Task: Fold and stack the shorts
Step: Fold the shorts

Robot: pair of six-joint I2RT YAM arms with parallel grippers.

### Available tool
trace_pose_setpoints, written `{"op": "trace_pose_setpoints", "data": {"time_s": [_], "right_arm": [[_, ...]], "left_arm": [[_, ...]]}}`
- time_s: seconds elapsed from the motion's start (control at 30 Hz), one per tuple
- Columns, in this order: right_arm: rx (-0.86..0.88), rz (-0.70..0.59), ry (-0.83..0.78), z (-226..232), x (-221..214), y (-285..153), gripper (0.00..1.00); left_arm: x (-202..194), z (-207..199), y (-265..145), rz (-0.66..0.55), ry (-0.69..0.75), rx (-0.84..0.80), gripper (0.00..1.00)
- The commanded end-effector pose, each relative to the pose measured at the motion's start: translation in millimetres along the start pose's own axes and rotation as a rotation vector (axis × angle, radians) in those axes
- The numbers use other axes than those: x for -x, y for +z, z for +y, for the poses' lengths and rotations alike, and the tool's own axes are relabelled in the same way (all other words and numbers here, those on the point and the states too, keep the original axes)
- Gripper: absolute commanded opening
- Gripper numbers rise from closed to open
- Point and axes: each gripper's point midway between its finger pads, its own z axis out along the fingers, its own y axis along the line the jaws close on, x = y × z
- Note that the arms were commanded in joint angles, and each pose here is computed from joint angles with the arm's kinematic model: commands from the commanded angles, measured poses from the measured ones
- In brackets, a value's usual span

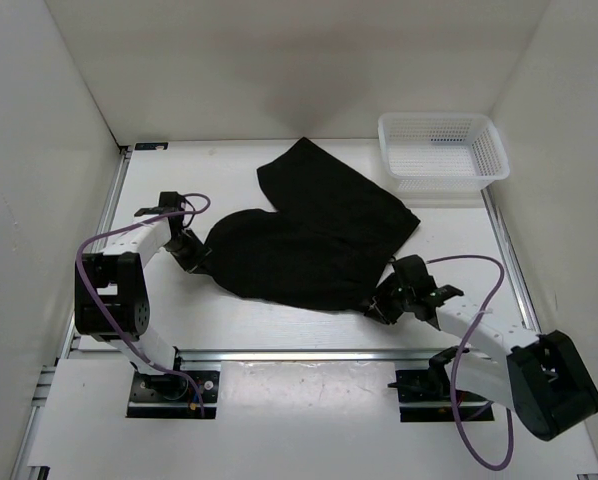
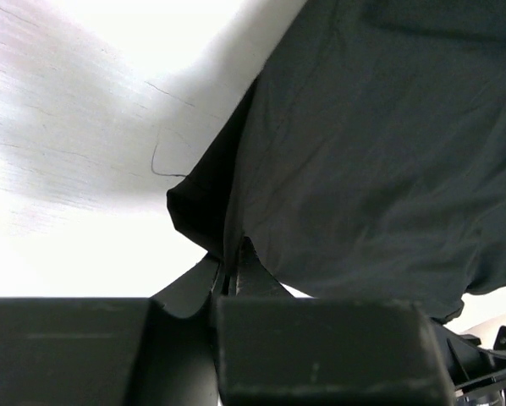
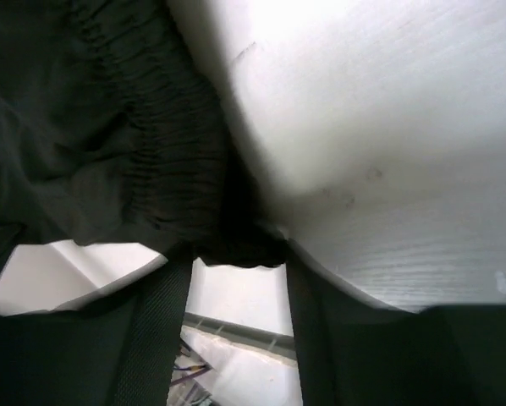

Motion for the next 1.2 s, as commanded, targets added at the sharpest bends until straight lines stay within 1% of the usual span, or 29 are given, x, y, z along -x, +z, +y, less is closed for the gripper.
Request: {"op": "trace_pose_setpoints", "data": {"time_s": [0.0, 0.07, 0.1, 0.13, 0.2, 0.23, 0.27, 0.33, 0.37, 0.4, 0.47, 0.5, 0.53, 0.57, 0.63, 0.67, 0.7, 0.8, 0.9, 0.93, 0.97, 1.0, 1.07, 1.1, 1.13, 1.17], "right_arm": [[-0.021, -0.083, 0.014, 11, 18, 6, 0.36], [-0.067, -0.093, 0.000, 7, 19, 4, 0.12], [-0.082, -0.140, -0.001, 11, 28, 1, 0.00], [-0.107, -0.153, -0.041, 7, 28, -7, 0.00], [-0.118, -0.197, -0.078, 12, 34, -20, 0.00], [-0.144, -0.211, -0.105, 5, 35, -31, 0.00], [-0.159, -0.237, -0.120, -1, 38, -37, 0.00], [-0.126, -0.271, -0.146, 2, 40, -56, 0.00], [-0.151, -0.261, -0.167, -6, 37, -66, 0.00], [-0.133, -0.281, -0.180, -8, 37, -75, 0.00], [-0.153, -0.273, -0.211, -16, 33, -89, 0.00], [-0.137, -0.279, -0.227, -17, 33, -94, 0.00], [-0.143, -0.253, -0.234, -21, 26, -95, 0.00], [-0.160, -0.220, -0.233, -28, 20, -97, 0.00], [-0.167, -0.182, -0.250, -32, 12, -99, 0.00], [-0.181, -0.176, -0.249, -37, 10, -101, 0.00], [-0.173, -0.161, -0.246, -38, 5, -103, 0.00], [-0.187, -0.178, -0.235, -44, 5, -115, 0.00], [-0.182, -0.229, -0.237, -39, 12, -135, 0.00], [-0.156, -0.254, -0.238, -28, 15, -145, 0.00], [-0.141, -0.279, -0.249, -23, 19, -150, 0.00], [-0.157, -0.320, -0.264, -21, 27, -156, 0.00], [-0.150, -0.370, -0.291, -5, 38, -168, 0.00], [-0.157, -0.393, -0.300, 0, 43, -171, 0.00], [-0.187, -0.404, -0.310, 4, 48, -171, 0.00], [-0.173, -0.454, -0.329, 17, 58, -178, 0.00]], "left_arm": [[11, -11, -6, -0.030, 0.022, -0.026, 0.10], [11, -11, -6, -0.030, 0.022, -0.026, 0.10], [9, -12, -5, -0.028, 0.043, -0.026, 0.10], [7, -11, -6, -0.021, 0.042, -0.020, 0.10], [11, -15, -13, -0.047, 0.071, -0.040, 0.10], [8, -13, -14, -0.034, 0.068, -0.030, 0.10], [12, -9, -21, -0.051, 0.049, -0.037, 0.10], [13, -13, -30, -0.069, 0.047, -0.067, 0.10], [14, -14, -40, -0.088, 0.042, -0.090, 0.10], [12, -14, -46, -0.093, 0.034, -0.095, 0.10], [10, -13, -61, -0.133, 0.026, -0.123, 0.10], [3, -10, -61, -0.130, 0.003, -0.123, 0.10], [-4, -2, -63, -0.124, -0.016, -0.103, 0.10], [-7, -1, -72, -0.162, -0.020, -0.122, 0.10], [-25, 13, -72, -0.148, -0.068, -0.098, 0.10], [-29, 15, -82, -0.189, -0.072, -0.121, 0.10], [-37, 20, -82, -0.187, -0.095, -0.123, 0.10], [-47, 22, -106, -0.253, -0.101, -0.171, 0.10], [-42, 12, -130, -0.320, -0.083, -0.229, 0.10], [-34, 3, -147, -0.362, -0.050, -0.258, 0.10], [-30, -4, -155, -0.382, -0.024, -0.263, 0.10], [-21, -15, -167, -0.397, 0.019, -0.261, 0.10], [-9, -31, -178, -0.414, 0.059, -0.265, 0.10], [7, -44, -188, -0.428, 0.086, -0.268, 0.10], [11, -54, -191, -0.429, 0.113, -0.273, 0.10], [22, -60, -196, -0.450, 0.121, -0.265, 0.10]]}}
